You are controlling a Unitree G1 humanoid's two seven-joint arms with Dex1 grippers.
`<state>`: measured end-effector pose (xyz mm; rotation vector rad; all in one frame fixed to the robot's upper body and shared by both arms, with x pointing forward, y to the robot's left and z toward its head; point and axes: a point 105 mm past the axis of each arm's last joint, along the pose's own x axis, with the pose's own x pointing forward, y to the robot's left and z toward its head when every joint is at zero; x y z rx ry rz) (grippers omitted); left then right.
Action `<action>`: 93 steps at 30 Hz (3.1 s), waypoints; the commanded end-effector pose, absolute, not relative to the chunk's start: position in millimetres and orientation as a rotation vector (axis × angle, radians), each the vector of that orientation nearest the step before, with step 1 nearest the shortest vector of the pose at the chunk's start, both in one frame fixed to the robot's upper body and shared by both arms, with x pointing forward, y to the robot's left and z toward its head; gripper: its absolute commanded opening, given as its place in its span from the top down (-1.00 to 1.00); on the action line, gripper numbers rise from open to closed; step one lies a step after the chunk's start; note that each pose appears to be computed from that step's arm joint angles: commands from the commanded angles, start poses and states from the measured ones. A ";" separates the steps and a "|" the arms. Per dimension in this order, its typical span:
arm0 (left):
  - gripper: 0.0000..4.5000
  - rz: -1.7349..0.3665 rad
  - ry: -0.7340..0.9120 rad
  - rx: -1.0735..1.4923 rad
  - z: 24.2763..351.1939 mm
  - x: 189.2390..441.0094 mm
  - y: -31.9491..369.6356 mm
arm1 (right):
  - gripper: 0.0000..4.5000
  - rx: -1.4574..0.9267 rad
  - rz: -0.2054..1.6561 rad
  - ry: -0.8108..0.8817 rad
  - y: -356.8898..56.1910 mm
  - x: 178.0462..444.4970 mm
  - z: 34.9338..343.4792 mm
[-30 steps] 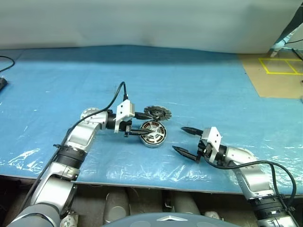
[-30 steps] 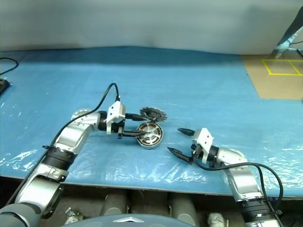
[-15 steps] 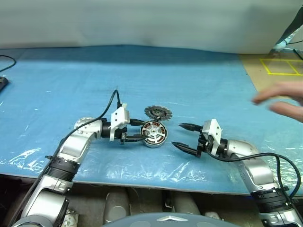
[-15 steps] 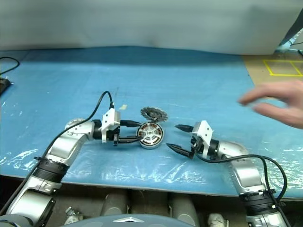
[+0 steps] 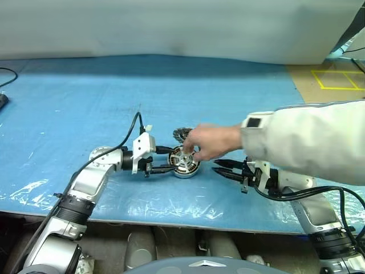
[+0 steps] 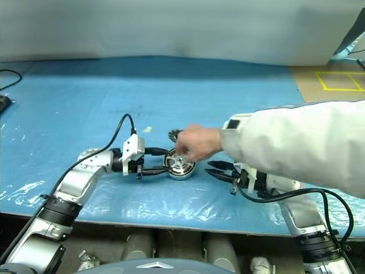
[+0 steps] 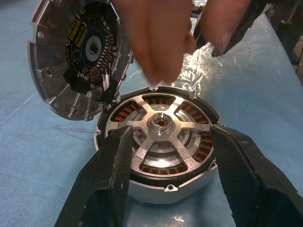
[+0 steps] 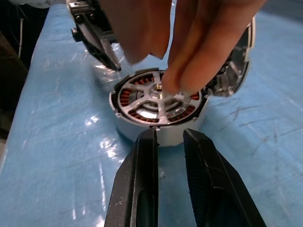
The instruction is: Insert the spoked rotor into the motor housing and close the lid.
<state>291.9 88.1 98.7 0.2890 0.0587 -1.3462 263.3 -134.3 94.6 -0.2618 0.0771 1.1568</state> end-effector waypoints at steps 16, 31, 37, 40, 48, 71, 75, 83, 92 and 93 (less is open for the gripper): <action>-0.22 -1.317 0.022 0.317 97.4 293.8 100.6 | 0.61 -0.250 1.109 0.086 -129.2 272.2 89.3; -0.22 -1.296 0.023 0.331 90.0 294.4 107.2 | 0.61 -0.264 1.084 0.069 -133.9 279.4 88.6; -0.22 -1.267 0.004 0.331 89.6 293.3 114.5 | 0.61 -0.250 1.041 0.060 -137.9 283.7 90.3; -0.22 -1.259 -0.004 0.338 92.2 292.6 113.5 | 0.61 -0.245 1.034 0.056 -136.6 285.3 91.0; -0.22 -1.254 -0.022 0.341 102.5 292.5 108.0 | 0.61 -0.249 1.032 0.046 -134.8 290.1 92.6; -0.22 -1.226 -0.019 0.341 115.9 294.4 102.4 | 0.61 -0.273 1.016 0.037 -135.5 293.7 91.9; -0.22 -1.228 -0.009 0.341 111.8 291.3 102.3 | 0.61 -0.272 1.011 0.035 -131.9 296.9 91.8; -0.22 -1.224 -0.007 0.344 110.1 291.8 103.5 | 0.61 -0.285 1.006 0.043 -137.5 294.3 88.8; -0.22 -1.227 -0.005 0.342 106.4 291.1 102.3 | 0.61 -0.294 0.995 0.045 -140.1 293.9 90.1; -0.22 -1.227 -0.005 0.342 106.1 290.8 102.3 | 0.61 -0.294 0.994 0.044 -139.9 294.6 90.7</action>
